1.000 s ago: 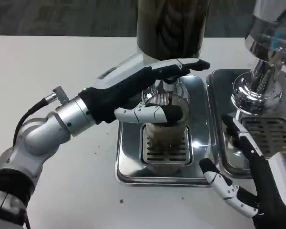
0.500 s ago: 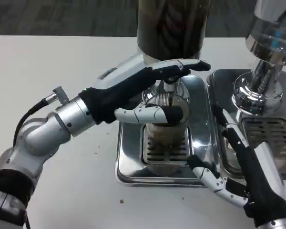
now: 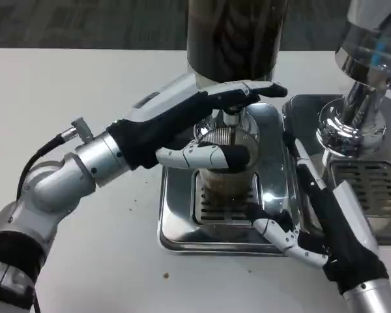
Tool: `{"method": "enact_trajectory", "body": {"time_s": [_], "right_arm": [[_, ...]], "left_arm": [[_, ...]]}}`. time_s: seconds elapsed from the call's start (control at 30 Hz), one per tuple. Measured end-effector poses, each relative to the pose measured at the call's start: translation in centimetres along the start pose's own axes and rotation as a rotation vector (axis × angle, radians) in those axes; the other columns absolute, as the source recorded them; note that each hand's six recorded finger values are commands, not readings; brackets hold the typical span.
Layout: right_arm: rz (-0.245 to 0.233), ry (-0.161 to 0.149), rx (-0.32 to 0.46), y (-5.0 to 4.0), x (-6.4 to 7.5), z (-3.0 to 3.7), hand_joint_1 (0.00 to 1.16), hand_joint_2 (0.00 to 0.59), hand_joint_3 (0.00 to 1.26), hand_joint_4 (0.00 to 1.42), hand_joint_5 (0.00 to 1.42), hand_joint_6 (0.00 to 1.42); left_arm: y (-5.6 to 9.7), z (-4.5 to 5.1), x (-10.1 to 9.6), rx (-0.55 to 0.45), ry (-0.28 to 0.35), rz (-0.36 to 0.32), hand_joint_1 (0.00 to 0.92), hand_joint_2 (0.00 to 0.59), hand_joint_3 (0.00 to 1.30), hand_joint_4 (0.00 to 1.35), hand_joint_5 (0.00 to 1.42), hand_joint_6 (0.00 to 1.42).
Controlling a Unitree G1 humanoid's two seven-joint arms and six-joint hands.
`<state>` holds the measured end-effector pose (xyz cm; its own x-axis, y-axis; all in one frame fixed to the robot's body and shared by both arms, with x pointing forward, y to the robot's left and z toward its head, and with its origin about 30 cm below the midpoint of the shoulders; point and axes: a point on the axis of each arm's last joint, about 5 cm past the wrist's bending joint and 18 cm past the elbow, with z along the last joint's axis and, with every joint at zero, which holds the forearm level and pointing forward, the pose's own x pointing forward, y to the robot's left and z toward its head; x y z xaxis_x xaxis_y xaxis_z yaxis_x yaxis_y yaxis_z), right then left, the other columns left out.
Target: Grasp the cup under the faucet to collect the drink, then remove the cup.
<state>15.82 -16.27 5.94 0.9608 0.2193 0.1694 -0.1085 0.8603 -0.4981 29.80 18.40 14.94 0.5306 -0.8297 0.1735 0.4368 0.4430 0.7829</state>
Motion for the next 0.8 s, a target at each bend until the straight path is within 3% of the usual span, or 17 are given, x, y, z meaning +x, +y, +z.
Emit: {"method": "enact_trajectory", "body": {"time_s": [0.37, 0.8], "right_arm": [[0.043, 0.001, 0.012, -0.13, 1.1, -0.17, 0.51, 0.244, 0.0, 0.0, 0.0, 0.03], [0.062, 0.002, 0.028, -0.06, 1.7, -0.26, 0.5, 0.25, 0.0, 0.0, 0.0, 0.05]], "left_arm": [[0.1, 0.03, -0.1, -0.003, -0.001, 0.007, 0.0, 0.105, 0.2, 0.14, 0.1, 0.06], [0.4, -0.25, -0.5, -0.142, -0.001, 0.034, 0.0, 0.116, 0.21, 0.16, 0.12, 0.07]]}}
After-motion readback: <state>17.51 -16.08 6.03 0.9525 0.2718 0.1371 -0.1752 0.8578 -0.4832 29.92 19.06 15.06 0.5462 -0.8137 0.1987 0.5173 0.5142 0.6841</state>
